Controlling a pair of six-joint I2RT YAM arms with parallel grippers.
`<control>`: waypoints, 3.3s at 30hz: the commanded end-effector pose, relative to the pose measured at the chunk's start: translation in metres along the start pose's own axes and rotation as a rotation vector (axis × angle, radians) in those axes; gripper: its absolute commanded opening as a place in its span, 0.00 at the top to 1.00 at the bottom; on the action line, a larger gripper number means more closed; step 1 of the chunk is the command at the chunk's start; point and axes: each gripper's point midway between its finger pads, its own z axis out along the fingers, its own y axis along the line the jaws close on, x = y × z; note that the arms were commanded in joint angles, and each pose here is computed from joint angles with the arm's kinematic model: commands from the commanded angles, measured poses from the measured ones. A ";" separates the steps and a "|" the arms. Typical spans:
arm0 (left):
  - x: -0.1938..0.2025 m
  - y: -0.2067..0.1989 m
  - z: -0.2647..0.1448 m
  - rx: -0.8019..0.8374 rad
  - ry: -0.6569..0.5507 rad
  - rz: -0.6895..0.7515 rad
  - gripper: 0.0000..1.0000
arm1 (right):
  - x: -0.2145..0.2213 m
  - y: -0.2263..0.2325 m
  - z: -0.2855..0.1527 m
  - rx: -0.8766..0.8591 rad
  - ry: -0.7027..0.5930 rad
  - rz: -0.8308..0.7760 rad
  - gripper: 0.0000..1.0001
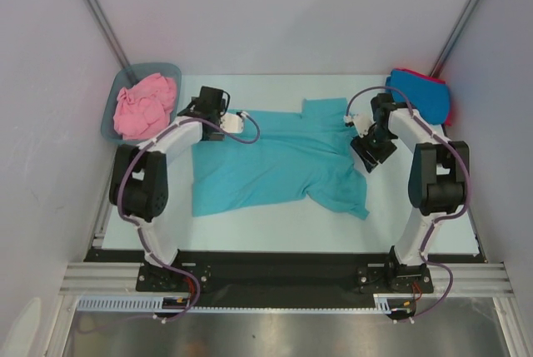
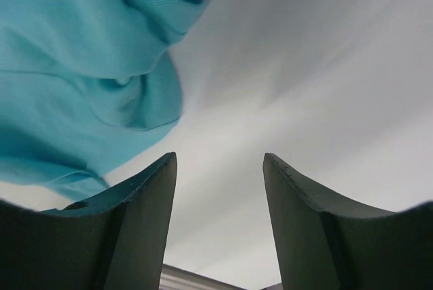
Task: Fold and stack the t-shirts
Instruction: Flatten the tshirt out
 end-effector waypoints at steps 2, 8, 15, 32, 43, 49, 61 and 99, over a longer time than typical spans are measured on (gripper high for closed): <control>-0.031 -0.077 -0.027 0.285 -0.207 0.042 0.14 | 0.000 0.021 -0.013 -0.095 -0.012 -0.049 0.41; -0.058 -0.110 -0.029 0.383 -0.242 0.069 0.15 | -0.003 0.043 0.001 -0.375 0.012 0.105 0.43; -0.074 -0.115 -0.028 0.401 -0.257 0.041 0.16 | -0.002 0.038 0.016 -0.610 -0.015 0.341 0.44; -0.065 -0.147 -0.019 0.480 -0.189 0.102 0.16 | 0.003 0.043 0.033 -0.732 -0.034 0.402 0.50; -0.074 -0.172 -0.020 0.618 -0.236 0.041 0.18 | -0.007 0.042 0.029 -0.709 -0.059 0.392 0.64; -0.073 -0.185 -0.023 0.664 -0.235 0.002 0.36 | -0.011 0.042 0.031 -0.703 -0.064 0.407 0.85; -0.047 -0.212 -0.016 0.759 -0.143 -0.021 0.88 | -0.014 0.026 0.017 -0.624 -0.099 0.406 0.85; 0.011 -0.220 -0.024 0.858 0.005 0.177 0.87 | 0.046 0.023 -0.042 -0.318 0.217 -0.094 1.00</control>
